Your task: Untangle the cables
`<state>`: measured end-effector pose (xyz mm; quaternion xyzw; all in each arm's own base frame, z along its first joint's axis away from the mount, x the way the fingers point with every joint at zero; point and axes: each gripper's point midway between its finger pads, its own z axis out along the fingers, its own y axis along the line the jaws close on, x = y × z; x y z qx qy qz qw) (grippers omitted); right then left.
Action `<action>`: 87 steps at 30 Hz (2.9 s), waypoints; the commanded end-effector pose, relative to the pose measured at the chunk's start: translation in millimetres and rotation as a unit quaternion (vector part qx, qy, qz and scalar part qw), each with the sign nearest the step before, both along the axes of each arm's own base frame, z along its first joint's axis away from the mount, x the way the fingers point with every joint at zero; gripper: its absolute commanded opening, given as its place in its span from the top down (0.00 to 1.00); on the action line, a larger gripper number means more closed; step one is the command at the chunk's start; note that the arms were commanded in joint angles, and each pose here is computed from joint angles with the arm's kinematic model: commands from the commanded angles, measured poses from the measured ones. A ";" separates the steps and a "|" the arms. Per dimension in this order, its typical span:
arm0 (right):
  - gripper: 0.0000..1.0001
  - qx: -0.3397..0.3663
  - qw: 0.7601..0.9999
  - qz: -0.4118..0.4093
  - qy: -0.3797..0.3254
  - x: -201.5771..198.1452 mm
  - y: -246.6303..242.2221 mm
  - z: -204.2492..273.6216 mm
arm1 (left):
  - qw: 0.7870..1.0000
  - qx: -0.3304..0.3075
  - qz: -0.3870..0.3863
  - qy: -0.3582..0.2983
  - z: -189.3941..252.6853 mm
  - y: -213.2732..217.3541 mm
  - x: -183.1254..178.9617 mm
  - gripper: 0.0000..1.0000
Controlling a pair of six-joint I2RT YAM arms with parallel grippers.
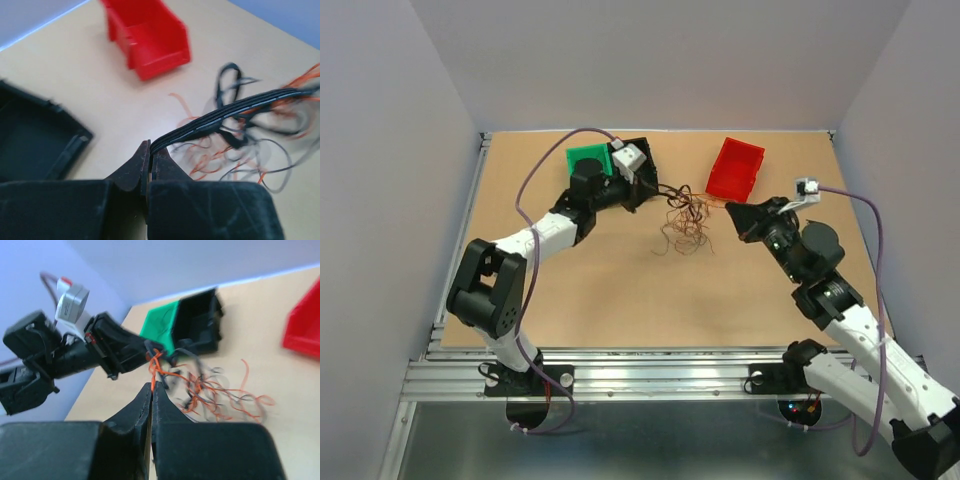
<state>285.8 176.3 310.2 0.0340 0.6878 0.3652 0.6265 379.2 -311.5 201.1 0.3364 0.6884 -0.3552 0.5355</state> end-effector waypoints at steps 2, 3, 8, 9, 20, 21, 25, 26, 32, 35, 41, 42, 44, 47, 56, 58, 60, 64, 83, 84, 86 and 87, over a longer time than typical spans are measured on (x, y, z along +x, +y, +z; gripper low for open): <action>0.99 0.055 0.977 -0.201 -0.048 -14.2 -88.3 39.4 | 0.996 -0.045 0.070 0.036 14.7 39.1 38.7 1.00; 0.99 0.074 0.970 -0.223 -0.062 -26.5 -103.8 47.3 | 0.996 -0.045 0.073 0.031 16.5 41.3 38.8 1.00; 0.99 0.078 0.945 -0.312 -0.052 -53.0 -152.2 29.4 | 0.992 -0.051 0.119 0.004 36.6 56.5 39.7 1.00; 1.00 0.082 0.943 -0.317 -0.054 -57.0 -156.2 29.8 | 0.990 -0.050 0.130 0.002 37.5 59.9 41.1 1.00; 0.99 0.056 0.951 -0.302 -0.045 -52.2 -148.2 31.7 | 0.985 -0.047 0.165 -0.037 61.9 73.1 30.6 1.00; 1.00 0.053 0.949 -0.309 -0.040 -49.6 -149.1 29.8 | 0.983 -0.047 0.174 -0.037 63.2 76.0 32.1 1.00; 0.99 0.069 0.929 -0.361 -0.039 -56.3 -171.3 25.2 | 0.969 -0.057 0.234 -0.050 79.6 102.1 37.9 1.00; 0.99 0.072 0.925 -0.371 -0.038 -59.3 -176.4 22.9 | 0.966 -0.065 0.245 -0.050 85.1 111.1 39.5 1.00; 0.99 0.127 0.889 -0.437 -0.055 -93.1 -217.5 15.8 | 0.962 -0.091 0.244 -0.080 117.7 126.7 20.0 1.00; 0.99 0.119 0.891 -0.433 -0.063 -98.9 -219.5 16.6 | 0.969 -0.097 0.209 -0.087 124.8 118.6 7.5 1.00; 0.99 0.023 0.957 -0.284 -0.047 -67.3 -150.2 14.8 | 0.986 -0.093 0.100 -0.098 132.4 85.3 -22.2 1.00; 1.00 0.010 0.964 -0.261 -0.041 -62.6 -139.1 12.6 | 0.987 -0.092 0.087 -0.101 133.3 82.4 -26.3 1.00; 0.99 -0.019 0.979 -0.198 -0.034 -55.5 -111.4 9.0 | 0.988 -0.091 0.070 -0.103 134.8 76.9 -31.0 1.00; 0.99 -0.064 0.988 -0.138 0.004 -38.1 -80.0 -15.3 | 0.986 -0.089 0.085 -0.109 141.0 81.8 -29.3 1.00; 0.08 -0.130 0.988 0.083 -0.012 -9.8 17.6 -68.4 | 0.986 -0.085 0.060 -0.133 152.5 73.4 -52.7 1.00; 0.03 -0.129 0.983 0.124 -0.037 -12.2 32.0 -74.3 | 0.985 -0.076 0.054 -0.145 153.2 70.4 -55.7 1.00; 0.00 -0.127 0.978 0.156 -0.057 -7.9 46.9 -76.1 | 0.985 -0.075 0.044 -0.149 155.9 64.9 -62.8 1.00; 0.00 -0.143 0.965 0.208 -0.071 0.0 71.2 -84.8 | 0.985 -0.071 0.036 -0.154 159.2 57.6 -72.4 1.00; 0.00 -0.190 0.952 0.224 -0.082 62.7 161.0 -161.0 | 0.983 -0.066 0.039 -0.166 174.9 55.7 -84.9 1.00; 0.00 -0.193 0.954 0.216 -0.080 68.3 164.0 -163.5 | 0.983 -0.067 0.038 -0.167 175.2 55.6 -85.9 1.00; 0.06 -0.197 0.957 0.201 -0.068 81.9 170.0 -173.9 | 0.983 -0.066 0.038 -0.169 176.0 56.1 -86.5 1.00; 0.09 -0.196 0.958 0.200 -0.063 84.9 171.4 -176.5 | 0.983 -0.066 0.038 -0.167 174.7 56.1 -86.0 1.00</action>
